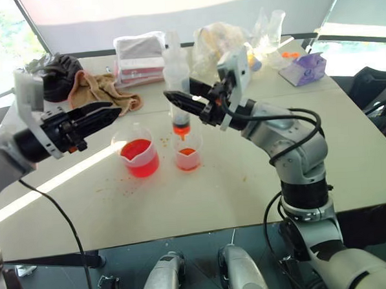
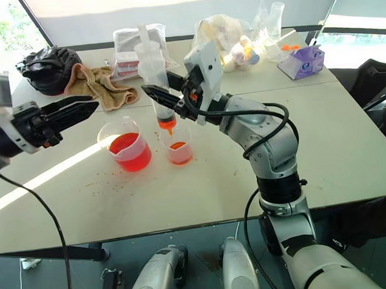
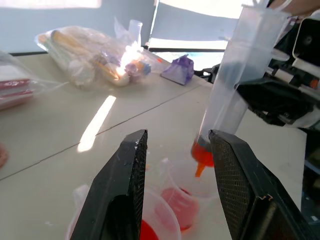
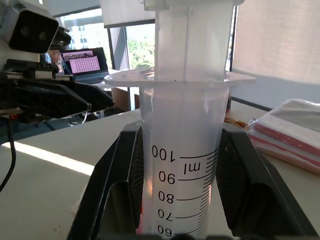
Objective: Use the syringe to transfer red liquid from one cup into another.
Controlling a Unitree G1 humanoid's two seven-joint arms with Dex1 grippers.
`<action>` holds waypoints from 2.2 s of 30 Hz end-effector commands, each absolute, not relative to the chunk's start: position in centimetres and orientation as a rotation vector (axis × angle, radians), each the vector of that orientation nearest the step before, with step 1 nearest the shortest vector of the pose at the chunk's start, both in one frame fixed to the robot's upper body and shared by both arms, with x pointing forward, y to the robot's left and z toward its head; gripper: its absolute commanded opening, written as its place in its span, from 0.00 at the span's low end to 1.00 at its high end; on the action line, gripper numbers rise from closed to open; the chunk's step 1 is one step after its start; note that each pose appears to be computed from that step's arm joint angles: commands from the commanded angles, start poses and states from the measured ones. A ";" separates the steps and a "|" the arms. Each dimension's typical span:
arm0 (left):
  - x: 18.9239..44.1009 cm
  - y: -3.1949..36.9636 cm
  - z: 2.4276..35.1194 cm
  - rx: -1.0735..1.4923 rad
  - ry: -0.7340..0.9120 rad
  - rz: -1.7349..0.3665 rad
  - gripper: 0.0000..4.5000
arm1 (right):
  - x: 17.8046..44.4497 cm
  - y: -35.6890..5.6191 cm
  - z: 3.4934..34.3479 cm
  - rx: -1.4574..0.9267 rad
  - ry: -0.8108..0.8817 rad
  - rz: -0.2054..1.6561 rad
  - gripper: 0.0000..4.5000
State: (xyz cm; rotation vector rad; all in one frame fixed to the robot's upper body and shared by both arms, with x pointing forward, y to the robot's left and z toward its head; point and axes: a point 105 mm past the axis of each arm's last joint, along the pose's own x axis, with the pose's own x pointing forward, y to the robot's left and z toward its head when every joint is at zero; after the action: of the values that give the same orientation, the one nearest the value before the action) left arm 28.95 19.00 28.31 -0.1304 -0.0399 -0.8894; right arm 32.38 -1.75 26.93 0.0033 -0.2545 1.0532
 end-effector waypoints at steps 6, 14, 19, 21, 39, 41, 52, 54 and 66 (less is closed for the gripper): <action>27.9 13.7 31.4 -0.164 -0.114 -1.135 0.45 | 31.8 -1.5 26.4 -0.059 -0.313 1.038 0.32; 27.0 11.1 32.3 -0.154 -0.111 -1.258 0.45 | 31.8 -1.5 26.1 -0.066 -0.309 1.038 0.32; 27.7 10.6 32.8 -0.149 -0.125 -1.263 0.45 | 31.7 -1.5 26.0 -0.066 -0.307 1.042 0.32; 27.9 10.6 32.9 -0.139 -0.130 -1.262 0.45 | 31.6 -1.5 26.0 -0.066 -0.308 1.043 0.32; 29.2 11.1 32.5 -0.120 -0.148 -1.221 0.45 | 31.4 -1.2 26.0 -0.073 -0.310 1.058 0.32; 29.6 10.7 32.3 -0.122 -0.147 -1.226 0.45 | 31.4 -1.2 26.0 -0.076 -0.309 1.058 0.32; 30.5 9.2 30.7 -0.093 -0.115 -1.256 0.08 | 31.8 -1.7 26.0 -0.088 -0.310 1.030 0.32; 30.5 9.0 30.4 -0.085 -0.106 -1.261 0.01 | 31.9 -1.8 26.2 -0.089 -0.315 1.024 0.32; 30.2 7.7 27.8 -0.051 -0.009 -1.305 0.01 | 32.1 -2.1 27.2 -0.097 -0.348 1.011 0.32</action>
State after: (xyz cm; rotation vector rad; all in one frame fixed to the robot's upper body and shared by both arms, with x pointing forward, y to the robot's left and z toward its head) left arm 31.10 9.26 29.38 -0.0767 -0.0764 -1.2283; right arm 32.99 -2.13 23.52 -0.0904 -0.1937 1.0041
